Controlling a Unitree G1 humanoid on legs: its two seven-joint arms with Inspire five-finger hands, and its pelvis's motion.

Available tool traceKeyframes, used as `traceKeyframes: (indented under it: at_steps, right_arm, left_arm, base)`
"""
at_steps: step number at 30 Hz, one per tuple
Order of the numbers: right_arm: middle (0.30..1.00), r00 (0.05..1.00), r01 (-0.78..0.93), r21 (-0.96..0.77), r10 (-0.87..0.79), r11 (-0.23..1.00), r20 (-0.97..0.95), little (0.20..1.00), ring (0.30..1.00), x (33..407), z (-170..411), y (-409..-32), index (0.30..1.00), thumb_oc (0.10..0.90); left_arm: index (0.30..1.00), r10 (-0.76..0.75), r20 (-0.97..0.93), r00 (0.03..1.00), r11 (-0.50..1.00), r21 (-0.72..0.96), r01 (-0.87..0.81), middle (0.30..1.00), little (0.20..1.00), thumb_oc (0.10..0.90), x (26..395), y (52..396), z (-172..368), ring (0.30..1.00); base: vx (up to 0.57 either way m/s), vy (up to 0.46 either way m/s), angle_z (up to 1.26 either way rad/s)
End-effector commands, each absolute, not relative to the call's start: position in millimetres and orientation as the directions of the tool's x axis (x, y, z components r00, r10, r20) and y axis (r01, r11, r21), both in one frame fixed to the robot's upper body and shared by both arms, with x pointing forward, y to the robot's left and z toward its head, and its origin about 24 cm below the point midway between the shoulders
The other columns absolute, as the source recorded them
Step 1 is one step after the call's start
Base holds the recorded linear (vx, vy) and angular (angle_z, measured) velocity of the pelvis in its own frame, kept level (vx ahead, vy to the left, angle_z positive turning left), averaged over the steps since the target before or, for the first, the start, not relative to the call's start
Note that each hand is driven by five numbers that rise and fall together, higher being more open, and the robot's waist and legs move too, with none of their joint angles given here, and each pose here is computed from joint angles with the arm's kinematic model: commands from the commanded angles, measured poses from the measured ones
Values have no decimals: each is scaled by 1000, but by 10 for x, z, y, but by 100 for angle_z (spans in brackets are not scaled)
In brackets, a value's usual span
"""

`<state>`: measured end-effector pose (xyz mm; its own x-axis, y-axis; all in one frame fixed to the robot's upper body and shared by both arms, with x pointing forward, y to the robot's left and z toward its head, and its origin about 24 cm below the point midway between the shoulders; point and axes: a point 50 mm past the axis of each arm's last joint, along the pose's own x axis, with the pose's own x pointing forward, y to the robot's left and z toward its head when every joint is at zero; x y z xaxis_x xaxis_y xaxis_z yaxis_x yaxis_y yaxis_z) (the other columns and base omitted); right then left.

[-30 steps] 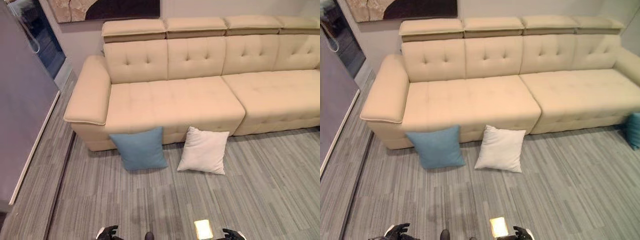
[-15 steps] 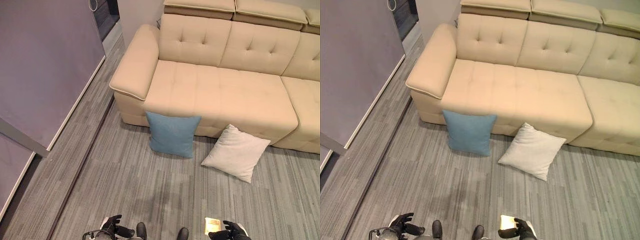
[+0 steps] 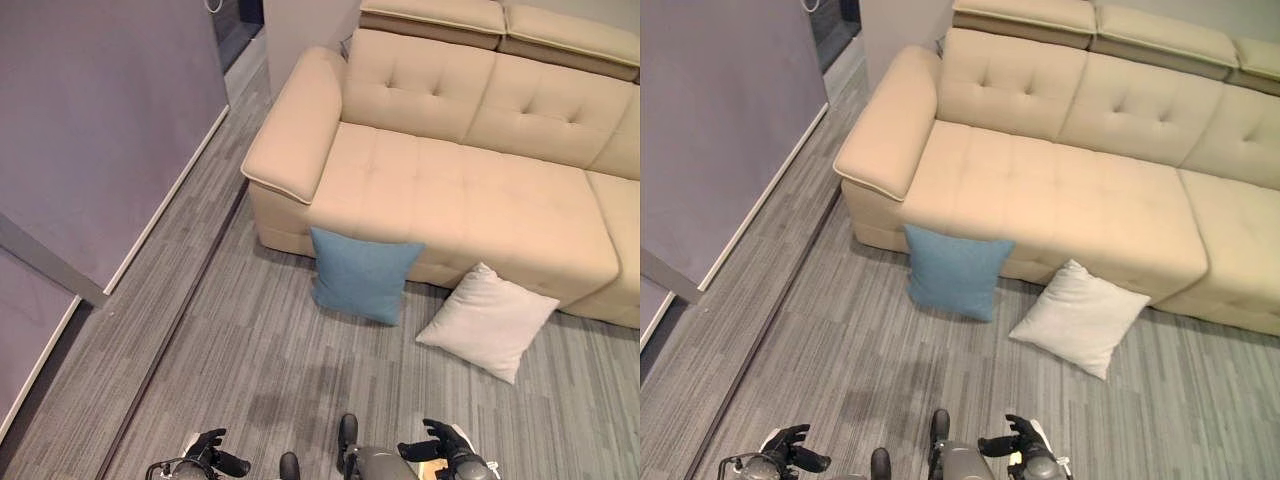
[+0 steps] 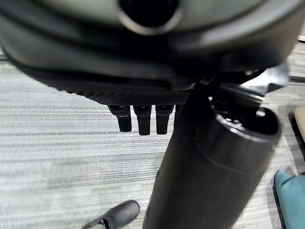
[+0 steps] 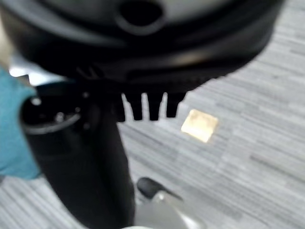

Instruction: Pick up all the scattered cushions and arrange them neatly on the sofa.

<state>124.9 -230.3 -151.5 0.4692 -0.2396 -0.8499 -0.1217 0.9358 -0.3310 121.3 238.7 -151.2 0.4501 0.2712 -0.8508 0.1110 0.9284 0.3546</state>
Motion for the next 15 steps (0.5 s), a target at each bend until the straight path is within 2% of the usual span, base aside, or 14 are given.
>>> traceKeyframes:
  at_steps: [1,7,15]
  right_arm:
    - [900,487,-82,-372,-289,925,-824,900,900,1252,-1458,-2495,900,800]
    - [900,471,-29,-362,-307,932,-827,900,900,1211,-1456,-2553,900,800]
    - [900,448,-33,-360,-308,932,-839,900,900,1139,-1486,-2537,900,800]
  left_arm:
    - [900,239,-817,525,923,360,140,900,900,800,1457,2317,-1445,900]
    - [900,223,-810,542,928,347,138,900,900,800,1518,2259,-1431,900]
    - [900,235,-828,510,924,353,146,900,900,800,1397,2288,-1473,900]
  base:
    - [65,-156,23]
    - [104,-90,5]
    - [202,46,-8]
